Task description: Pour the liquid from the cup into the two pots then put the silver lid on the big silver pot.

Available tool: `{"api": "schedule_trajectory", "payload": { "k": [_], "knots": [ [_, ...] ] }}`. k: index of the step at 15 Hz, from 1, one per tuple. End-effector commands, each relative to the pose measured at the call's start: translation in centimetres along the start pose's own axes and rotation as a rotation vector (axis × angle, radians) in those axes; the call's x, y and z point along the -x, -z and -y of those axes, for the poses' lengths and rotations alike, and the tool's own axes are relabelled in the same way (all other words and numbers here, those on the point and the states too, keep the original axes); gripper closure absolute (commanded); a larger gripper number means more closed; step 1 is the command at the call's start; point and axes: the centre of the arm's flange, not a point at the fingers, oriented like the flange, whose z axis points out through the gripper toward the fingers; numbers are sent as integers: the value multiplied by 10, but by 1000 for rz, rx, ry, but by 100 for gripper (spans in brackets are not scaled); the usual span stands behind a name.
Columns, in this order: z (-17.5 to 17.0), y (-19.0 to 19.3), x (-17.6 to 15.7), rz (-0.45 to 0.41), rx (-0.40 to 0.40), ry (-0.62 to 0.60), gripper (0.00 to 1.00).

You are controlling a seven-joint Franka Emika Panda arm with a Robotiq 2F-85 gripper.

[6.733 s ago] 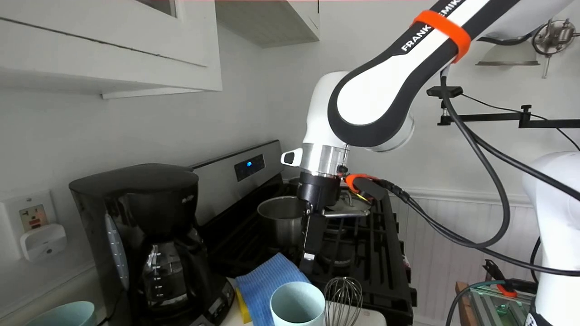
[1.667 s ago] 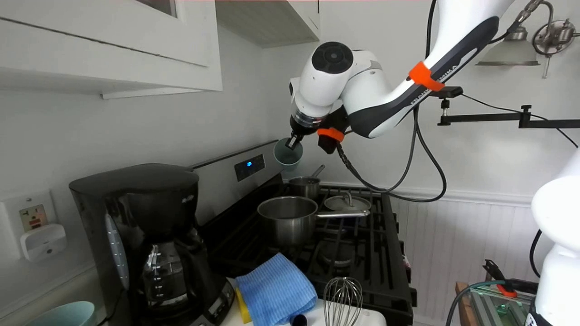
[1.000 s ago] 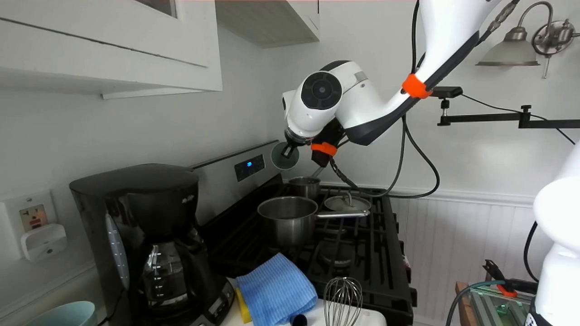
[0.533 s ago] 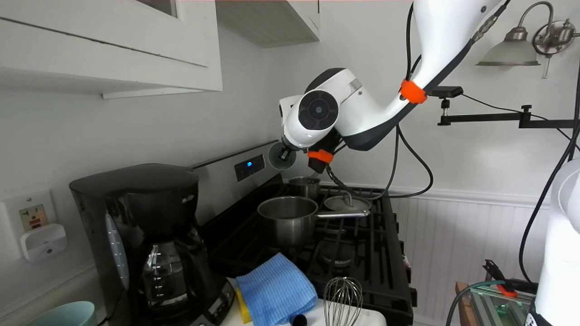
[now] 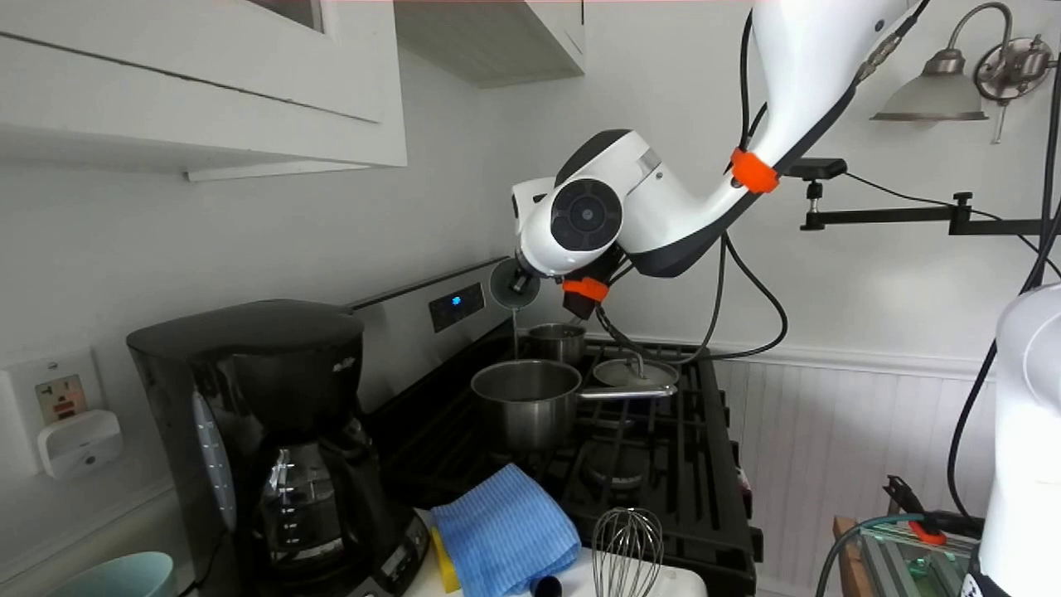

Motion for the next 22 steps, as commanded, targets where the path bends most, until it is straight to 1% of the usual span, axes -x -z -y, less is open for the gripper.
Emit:
{"api": "schedule_trajectory", "payload": {
  "k": [1,5,12,17,20,22],
  "knots": [
    [-2,-4,-1,-47,38,-7,99],
    [-5,-6,-1,-88,79,6,99],
    [-9,-10,0,-68,77,3,99],
    [-12,-14,0,-42,70,-10,99],
    [-18,-20,-1,-3,60,-35,99],
    [-23,-24,-1,41,45,-70,99]
  ]
}}
